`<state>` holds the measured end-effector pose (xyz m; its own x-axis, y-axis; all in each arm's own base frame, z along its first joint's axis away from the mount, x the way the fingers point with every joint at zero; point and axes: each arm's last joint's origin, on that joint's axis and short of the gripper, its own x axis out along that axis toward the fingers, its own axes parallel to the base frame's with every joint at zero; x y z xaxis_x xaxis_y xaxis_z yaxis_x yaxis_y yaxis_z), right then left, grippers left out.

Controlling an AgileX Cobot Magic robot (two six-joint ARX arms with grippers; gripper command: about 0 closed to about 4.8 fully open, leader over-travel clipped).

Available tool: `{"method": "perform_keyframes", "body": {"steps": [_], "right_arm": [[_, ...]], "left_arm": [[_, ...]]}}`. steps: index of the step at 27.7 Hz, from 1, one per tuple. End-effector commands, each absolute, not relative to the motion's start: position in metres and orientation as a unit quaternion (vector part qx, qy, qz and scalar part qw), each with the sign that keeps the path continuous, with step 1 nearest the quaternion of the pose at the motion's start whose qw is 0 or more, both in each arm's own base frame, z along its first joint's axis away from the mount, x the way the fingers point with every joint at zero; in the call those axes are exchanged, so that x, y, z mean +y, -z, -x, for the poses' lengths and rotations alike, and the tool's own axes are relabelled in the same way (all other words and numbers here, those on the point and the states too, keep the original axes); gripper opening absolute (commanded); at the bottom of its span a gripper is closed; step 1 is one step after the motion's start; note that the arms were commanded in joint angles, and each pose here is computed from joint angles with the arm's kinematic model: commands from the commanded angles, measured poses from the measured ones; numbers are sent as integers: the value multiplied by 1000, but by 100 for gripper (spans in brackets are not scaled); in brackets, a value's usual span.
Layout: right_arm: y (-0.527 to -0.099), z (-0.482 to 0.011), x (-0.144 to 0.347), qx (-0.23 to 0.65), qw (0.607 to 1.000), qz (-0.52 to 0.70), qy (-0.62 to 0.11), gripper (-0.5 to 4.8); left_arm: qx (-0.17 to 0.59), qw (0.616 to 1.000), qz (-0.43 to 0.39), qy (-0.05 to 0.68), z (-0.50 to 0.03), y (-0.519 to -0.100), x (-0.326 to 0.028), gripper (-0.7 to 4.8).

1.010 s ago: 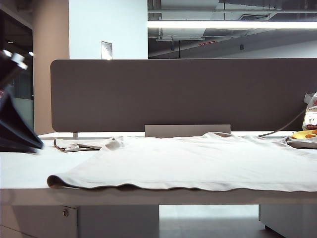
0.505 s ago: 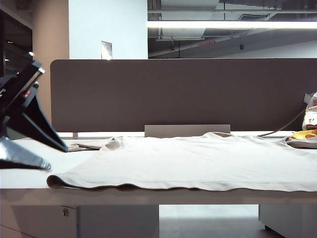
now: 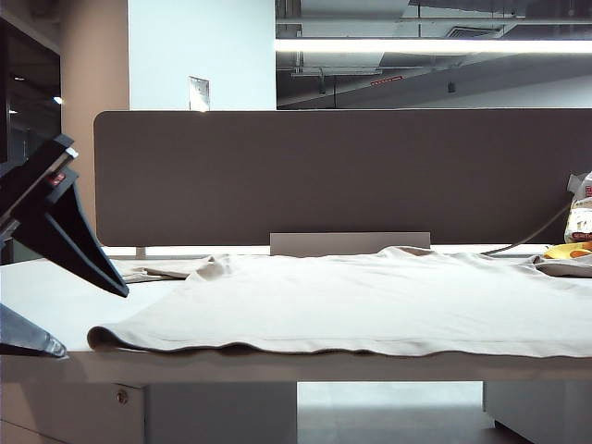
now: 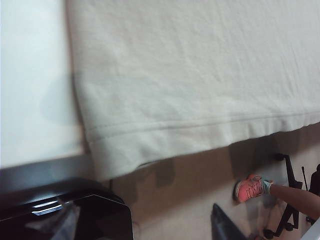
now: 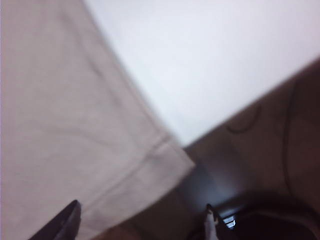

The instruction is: Fold the bottom side of the T-shirt horizontally towards the center, about one-third of the way, then fold the sleeve back towards the center, creating a straight line along the edge of the T-shirt, and finally fold the bottom of the T-shirt up towards the top, creating a neat rectangle.

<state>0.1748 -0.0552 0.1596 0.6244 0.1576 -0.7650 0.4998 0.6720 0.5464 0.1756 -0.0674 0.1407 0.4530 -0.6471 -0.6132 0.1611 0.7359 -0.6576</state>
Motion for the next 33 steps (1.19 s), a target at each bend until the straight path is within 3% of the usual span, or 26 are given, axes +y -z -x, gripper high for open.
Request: {"method": "perform_keyframes", "body": {"steps": [1, 33], "right_arm": [[-154, -180, -56, 428, 811, -387, 91, 312], [-129, -199, -63, 437, 805, -393, 83, 305]], "left_arm": [[453, 814, 264, 251, -177, -143, -68, 341], [456, 801, 295, 249, -207, -131, -77, 328]]}}
